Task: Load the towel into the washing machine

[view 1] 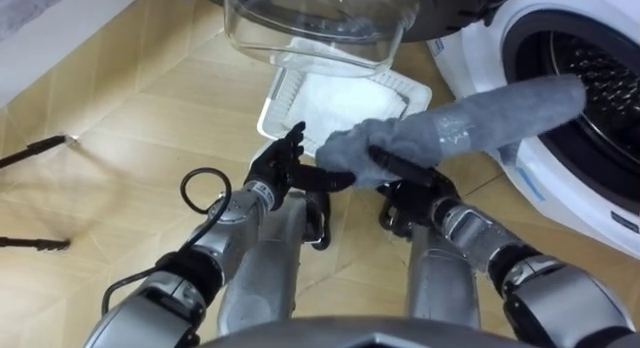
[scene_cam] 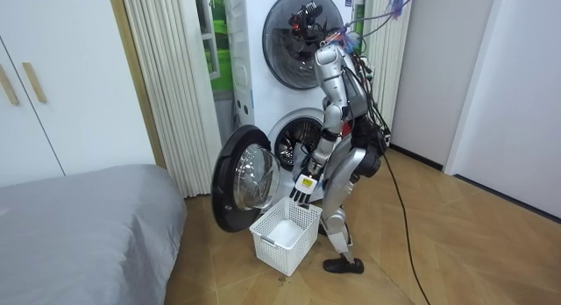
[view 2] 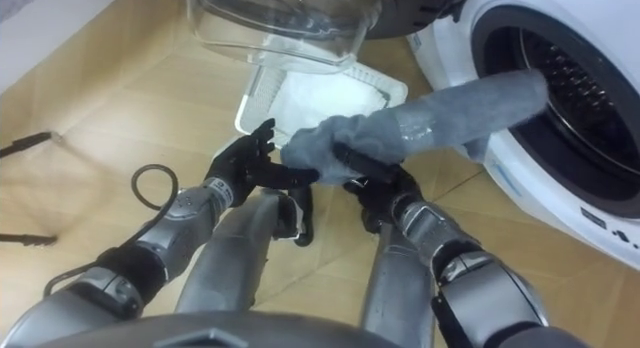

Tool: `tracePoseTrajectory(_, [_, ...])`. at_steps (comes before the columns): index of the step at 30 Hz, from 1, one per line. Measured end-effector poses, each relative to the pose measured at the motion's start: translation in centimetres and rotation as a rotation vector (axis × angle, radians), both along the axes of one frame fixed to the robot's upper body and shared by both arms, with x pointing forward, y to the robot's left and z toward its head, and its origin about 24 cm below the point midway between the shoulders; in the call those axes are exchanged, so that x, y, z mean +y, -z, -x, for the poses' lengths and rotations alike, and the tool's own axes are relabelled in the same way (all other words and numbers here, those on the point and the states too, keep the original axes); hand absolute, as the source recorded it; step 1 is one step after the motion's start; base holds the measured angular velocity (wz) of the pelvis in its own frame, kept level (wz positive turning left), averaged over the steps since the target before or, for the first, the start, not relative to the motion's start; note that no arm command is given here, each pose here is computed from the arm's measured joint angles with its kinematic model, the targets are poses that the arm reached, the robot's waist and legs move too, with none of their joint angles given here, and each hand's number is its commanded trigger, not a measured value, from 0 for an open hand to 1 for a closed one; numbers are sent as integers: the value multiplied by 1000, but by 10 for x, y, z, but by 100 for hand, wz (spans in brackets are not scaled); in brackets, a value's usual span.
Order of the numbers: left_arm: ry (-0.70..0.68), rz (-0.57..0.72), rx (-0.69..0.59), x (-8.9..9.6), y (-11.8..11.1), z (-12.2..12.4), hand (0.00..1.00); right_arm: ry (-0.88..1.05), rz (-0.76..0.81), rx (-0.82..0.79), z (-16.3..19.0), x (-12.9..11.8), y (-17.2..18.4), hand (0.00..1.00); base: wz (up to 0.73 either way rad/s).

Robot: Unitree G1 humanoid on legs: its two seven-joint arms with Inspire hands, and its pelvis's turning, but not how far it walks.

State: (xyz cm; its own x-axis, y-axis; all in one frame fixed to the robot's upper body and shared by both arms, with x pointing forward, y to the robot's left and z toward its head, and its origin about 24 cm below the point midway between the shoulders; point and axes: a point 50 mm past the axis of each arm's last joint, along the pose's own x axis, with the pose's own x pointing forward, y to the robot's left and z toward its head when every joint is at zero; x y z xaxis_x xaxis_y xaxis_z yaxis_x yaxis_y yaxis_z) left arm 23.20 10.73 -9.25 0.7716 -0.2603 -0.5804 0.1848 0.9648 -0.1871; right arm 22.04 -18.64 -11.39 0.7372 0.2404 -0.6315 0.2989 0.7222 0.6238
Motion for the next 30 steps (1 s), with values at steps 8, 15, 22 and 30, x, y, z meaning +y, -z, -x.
tracePoseTrajectory(8, [-150,-87,-53,51,-8,-2,0,343,-47,-72,-17,-59,-24,100,-1])
tracePoseTrajectory(15, [-262,-182,-67,84,-10,10,0,567,-37,-74,-18,-102,-39,54,-1])
tracePoseTrajectory(22, [-359,-213,-59,94,-9,15,0,678,-71,-21,-29,-105,-49,0,4])
tracePoseTrajectory(30, [-410,-236,-90,96,-14,9,0,858,-129,44,-42,-114,-62,0,6])
